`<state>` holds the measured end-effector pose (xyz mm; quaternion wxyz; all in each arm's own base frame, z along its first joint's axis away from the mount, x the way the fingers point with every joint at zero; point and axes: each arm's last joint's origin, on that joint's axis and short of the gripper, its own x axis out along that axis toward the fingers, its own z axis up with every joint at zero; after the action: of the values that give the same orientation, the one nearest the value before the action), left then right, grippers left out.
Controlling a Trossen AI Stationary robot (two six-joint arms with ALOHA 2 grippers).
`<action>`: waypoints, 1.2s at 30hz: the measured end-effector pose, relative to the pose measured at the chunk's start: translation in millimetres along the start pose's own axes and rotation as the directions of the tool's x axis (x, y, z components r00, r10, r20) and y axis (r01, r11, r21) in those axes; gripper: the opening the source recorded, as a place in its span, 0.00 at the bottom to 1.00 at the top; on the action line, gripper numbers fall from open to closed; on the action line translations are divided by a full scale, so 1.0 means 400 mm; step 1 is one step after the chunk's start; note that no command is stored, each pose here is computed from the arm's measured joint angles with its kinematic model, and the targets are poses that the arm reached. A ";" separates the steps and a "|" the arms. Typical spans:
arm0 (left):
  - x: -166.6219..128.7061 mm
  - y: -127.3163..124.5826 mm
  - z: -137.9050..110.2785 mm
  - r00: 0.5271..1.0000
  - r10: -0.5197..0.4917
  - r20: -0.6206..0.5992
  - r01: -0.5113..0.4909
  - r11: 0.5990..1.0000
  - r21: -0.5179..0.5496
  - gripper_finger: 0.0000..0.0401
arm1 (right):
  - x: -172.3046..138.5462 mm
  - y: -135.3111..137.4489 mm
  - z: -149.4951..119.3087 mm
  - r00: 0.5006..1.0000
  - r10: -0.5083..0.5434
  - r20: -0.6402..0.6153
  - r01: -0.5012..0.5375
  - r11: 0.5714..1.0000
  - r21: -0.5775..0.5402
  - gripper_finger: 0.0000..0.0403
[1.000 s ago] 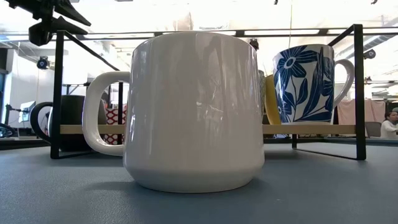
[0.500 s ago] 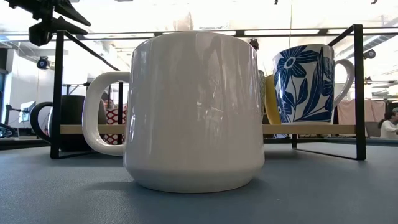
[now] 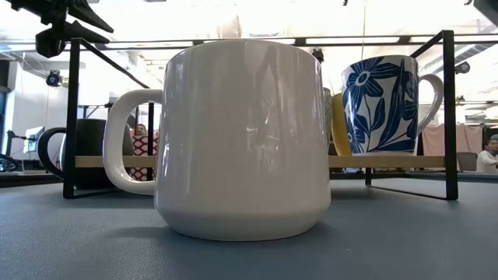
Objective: Place coffee mugs
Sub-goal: Put the red mug on the shelf
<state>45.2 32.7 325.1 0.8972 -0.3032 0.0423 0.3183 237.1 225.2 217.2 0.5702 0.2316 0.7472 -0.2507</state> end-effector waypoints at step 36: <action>0.000 0.000 0.000 1.000 0.001 0.000 -0.001 0.998 -0.055 0.27 | -0.252 0.017 0.139 0.911 0.336 0.240 -0.184 0.850 -0.493 0.03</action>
<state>45.1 32.7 325.1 0.8882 -0.3278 0.0335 0.3201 306.8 189.0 301.7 0.7500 0.1469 0.6446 -0.0198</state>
